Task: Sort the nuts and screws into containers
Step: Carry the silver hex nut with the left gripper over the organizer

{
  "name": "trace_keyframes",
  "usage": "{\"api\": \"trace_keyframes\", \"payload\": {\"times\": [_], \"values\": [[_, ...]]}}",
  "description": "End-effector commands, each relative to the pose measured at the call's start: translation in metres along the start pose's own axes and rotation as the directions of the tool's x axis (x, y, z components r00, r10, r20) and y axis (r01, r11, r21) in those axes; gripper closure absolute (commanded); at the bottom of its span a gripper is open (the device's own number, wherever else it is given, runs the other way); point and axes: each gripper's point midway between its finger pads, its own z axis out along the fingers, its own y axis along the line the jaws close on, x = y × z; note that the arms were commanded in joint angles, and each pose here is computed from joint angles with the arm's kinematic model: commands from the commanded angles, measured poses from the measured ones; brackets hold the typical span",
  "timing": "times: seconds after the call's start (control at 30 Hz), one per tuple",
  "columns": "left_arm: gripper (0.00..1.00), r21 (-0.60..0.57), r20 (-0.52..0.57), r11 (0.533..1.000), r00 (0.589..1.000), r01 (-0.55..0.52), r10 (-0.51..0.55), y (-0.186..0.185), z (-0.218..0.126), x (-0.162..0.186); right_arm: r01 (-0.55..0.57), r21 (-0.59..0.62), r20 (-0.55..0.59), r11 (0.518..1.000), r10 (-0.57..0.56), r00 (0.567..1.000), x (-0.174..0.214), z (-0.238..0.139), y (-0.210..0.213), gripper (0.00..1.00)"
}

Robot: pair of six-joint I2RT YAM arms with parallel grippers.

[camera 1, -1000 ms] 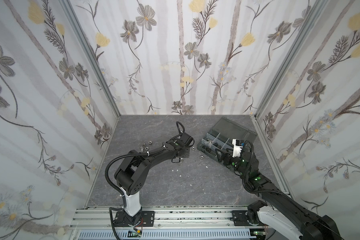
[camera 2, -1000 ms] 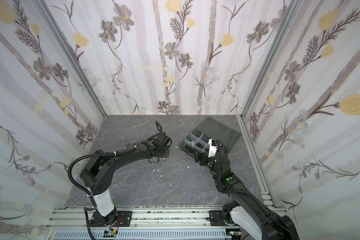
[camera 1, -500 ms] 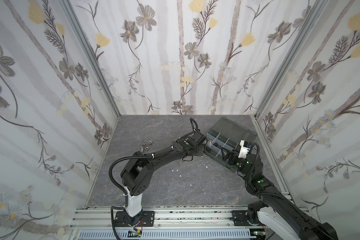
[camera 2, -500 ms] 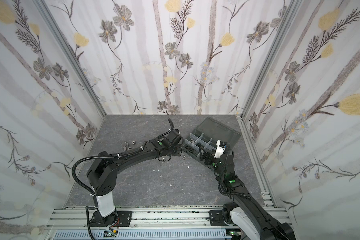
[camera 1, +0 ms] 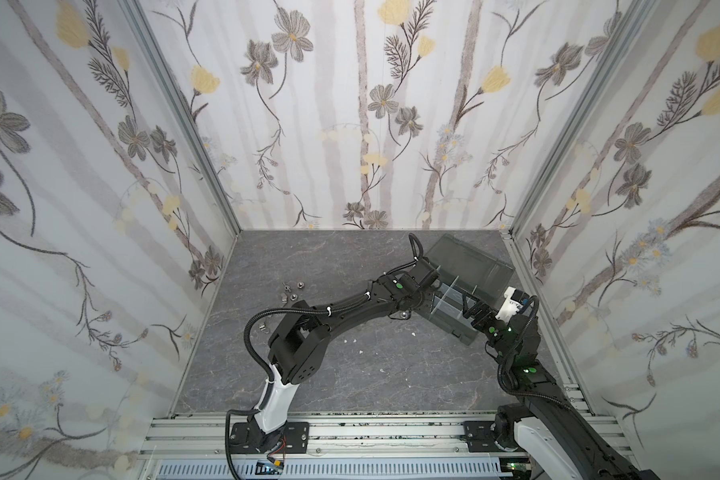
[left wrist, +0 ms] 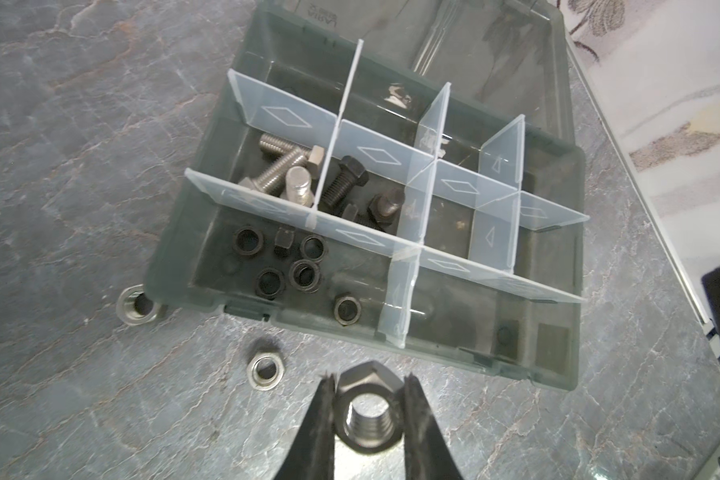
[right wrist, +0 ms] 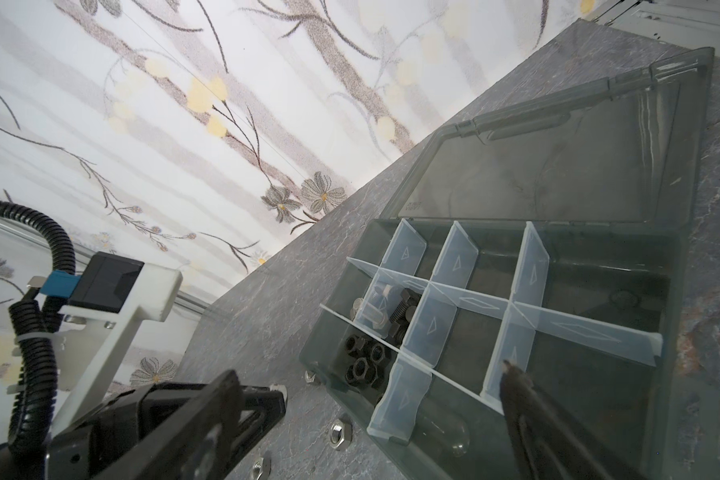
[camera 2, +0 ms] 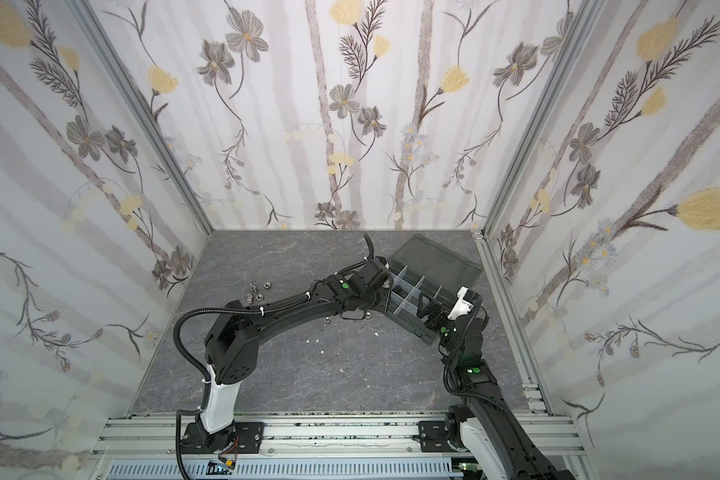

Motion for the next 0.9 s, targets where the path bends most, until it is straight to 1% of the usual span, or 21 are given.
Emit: {"api": "trace_keyframes", "payload": {"times": [0.0, 0.27, 0.4, 0.6, 0.7, 0.87], "values": [[0.81, 0.014, -0.010, 1.000, 1.000, -0.009, 0.009, -0.009, 0.003, 0.000, -0.020, -0.005, 0.015, 1.000, 0.020, 1.000, -0.005, 0.000, 0.002, 0.03], [0.81, 0.069, -0.030, 0.997, 0.999, -0.040, 0.042, -0.039, 0.017, 0.003, -0.014, 0.016, 0.022, 1.000, 0.013, 1.000, -0.006, -0.002, -0.002, 0.03], [0.81, 0.092, -0.056, 0.994, 0.996, -0.057, 0.063, -0.053, 0.031, 0.011, -0.009, 0.021, 0.023, 1.000, 0.008, 1.000, -0.006, -0.002, -0.003, 0.02], [0.80, 0.081, -0.079, 0.994, 0.994, -0.067, 0.074, -0.058, 0.050, 0.018, 0.002, 0.025, 0.025, 1.000, -0.003, 1.000, -0.007, -0.003, -0.003, 0.02], [0.77, 0.079, -0.087, 0.995, 0.993, -0.068, 0.074, -0.058, 0.058, 0.020, 0.005, 0.023, 0.029, 1.000, -0.005, 1.000, -0.008, -0.004, -0.002, 0.01], [0.66, 0.068, -0.085, 0.995, 0.993, -0.073, 0.079, -0.058, 0.063, 0.018, 0.022, 0.021, 0.035, 1.000, -0.023, 0.999, -0.011, -0.005, 0.001, 0.02]]}}
